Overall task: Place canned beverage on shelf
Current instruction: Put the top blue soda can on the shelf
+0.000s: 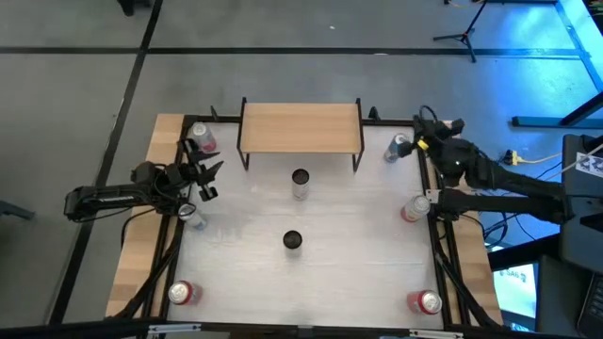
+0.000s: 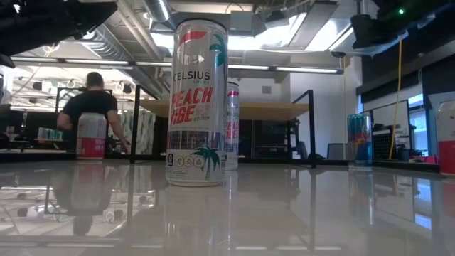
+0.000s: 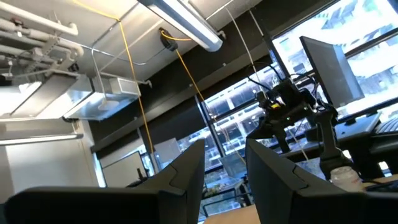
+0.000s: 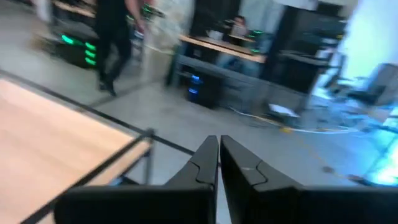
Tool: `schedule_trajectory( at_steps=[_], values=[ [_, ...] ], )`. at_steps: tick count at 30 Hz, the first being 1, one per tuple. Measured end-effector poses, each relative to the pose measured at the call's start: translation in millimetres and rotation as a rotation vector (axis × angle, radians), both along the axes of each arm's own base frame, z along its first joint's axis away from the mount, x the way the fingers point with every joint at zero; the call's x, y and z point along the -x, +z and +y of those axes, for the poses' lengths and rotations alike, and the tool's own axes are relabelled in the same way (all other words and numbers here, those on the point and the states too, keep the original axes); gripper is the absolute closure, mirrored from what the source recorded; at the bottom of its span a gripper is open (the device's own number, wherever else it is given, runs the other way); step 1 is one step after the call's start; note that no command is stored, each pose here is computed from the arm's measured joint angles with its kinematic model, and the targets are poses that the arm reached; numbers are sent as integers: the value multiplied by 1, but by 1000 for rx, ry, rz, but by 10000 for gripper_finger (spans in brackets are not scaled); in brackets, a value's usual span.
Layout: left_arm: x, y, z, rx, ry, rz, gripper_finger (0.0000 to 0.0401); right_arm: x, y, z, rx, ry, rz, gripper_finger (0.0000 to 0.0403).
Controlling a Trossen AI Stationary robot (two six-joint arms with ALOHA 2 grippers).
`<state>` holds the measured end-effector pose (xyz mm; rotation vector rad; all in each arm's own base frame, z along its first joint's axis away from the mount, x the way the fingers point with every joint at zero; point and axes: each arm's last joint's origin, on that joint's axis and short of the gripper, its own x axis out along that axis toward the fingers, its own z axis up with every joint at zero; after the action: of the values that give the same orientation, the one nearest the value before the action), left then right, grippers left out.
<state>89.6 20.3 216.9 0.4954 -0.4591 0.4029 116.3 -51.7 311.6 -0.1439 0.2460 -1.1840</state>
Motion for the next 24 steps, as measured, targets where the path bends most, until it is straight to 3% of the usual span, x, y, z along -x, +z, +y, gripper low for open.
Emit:
schedule_trajectory(
  at_steps=[4, 10, 15, 20, 24],
  values=[
    [0, 0, 0, -2, -5, -2, 293, -11, 18, -2, -84, -6, 88, 345],
    [0, 0, 0, 27, -22, -4, 293, -24, 31, -9, -185, -56, 230, 223],
    [-1, -1, 0, 53, -33, -1, 293, -30, 37, -29, -360, -65, 306, 136],
    [-1, -2, 0, 56, -31, 5, 293, -29, 35, -59, -577, -91, 352, 88],
    [-1, -2, 0, 57, -32, 5, 293, -27, 28, -77, -621, -132, 427, 73]
  ],
)
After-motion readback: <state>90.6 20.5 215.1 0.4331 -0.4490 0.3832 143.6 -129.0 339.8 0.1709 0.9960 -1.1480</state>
